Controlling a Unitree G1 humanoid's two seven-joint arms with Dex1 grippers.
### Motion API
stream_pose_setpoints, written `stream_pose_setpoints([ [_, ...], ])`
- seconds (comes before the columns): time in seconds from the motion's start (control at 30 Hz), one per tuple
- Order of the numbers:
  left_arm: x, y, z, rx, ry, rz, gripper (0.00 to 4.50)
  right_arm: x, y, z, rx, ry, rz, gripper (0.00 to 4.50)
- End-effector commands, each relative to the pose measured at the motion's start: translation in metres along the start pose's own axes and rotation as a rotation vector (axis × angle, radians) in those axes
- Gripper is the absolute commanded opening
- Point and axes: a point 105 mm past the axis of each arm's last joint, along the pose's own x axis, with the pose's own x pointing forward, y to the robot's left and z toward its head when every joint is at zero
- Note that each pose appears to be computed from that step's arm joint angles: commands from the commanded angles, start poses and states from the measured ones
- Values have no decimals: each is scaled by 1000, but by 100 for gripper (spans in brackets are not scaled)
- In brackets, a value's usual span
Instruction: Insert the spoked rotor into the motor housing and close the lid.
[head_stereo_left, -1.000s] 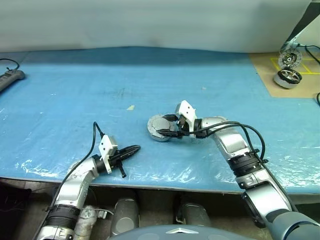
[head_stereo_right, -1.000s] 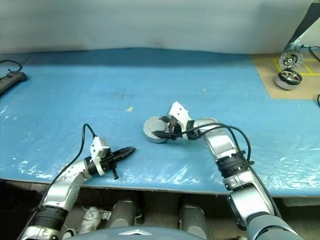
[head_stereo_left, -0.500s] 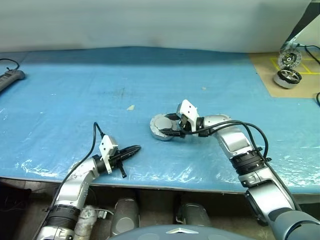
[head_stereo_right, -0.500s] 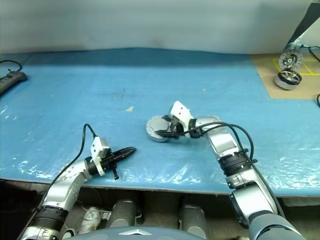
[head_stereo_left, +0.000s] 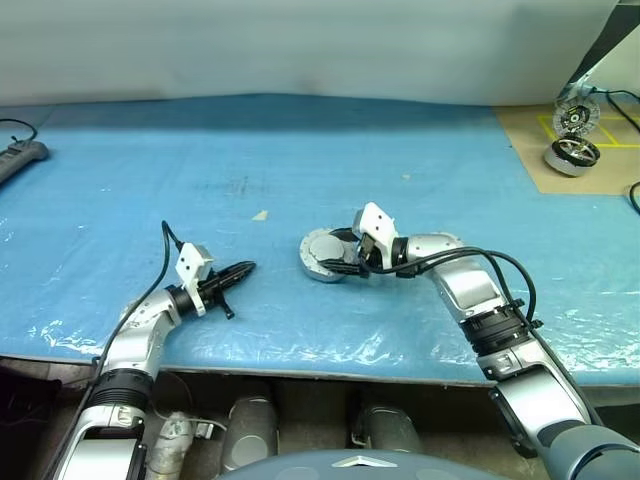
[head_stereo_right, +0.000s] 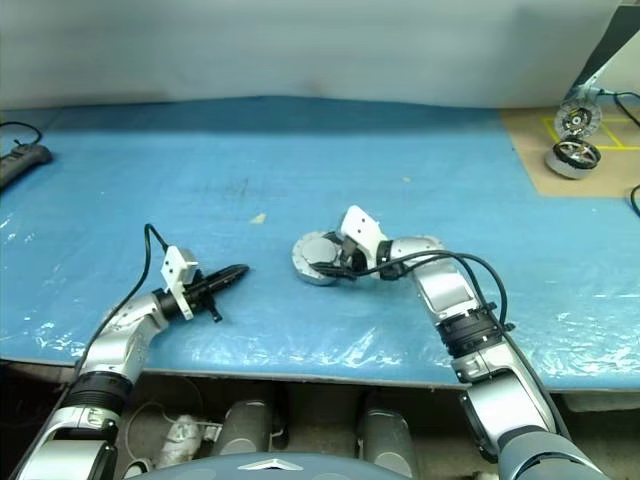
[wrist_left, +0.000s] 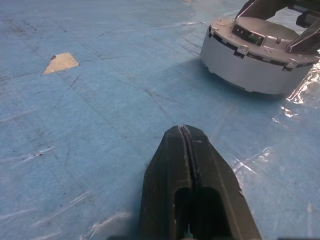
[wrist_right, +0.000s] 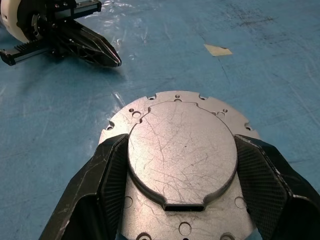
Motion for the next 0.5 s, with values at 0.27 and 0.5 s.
stream_pose_setpoints([
  [0.27,-4,-8,9,-10,-44,-19,0,2,1,-25,28,70,-38,294],
  [0.5,-3,-12,7,-22,-34,-31,0,3,2,-26,29,74,-48,294],
])
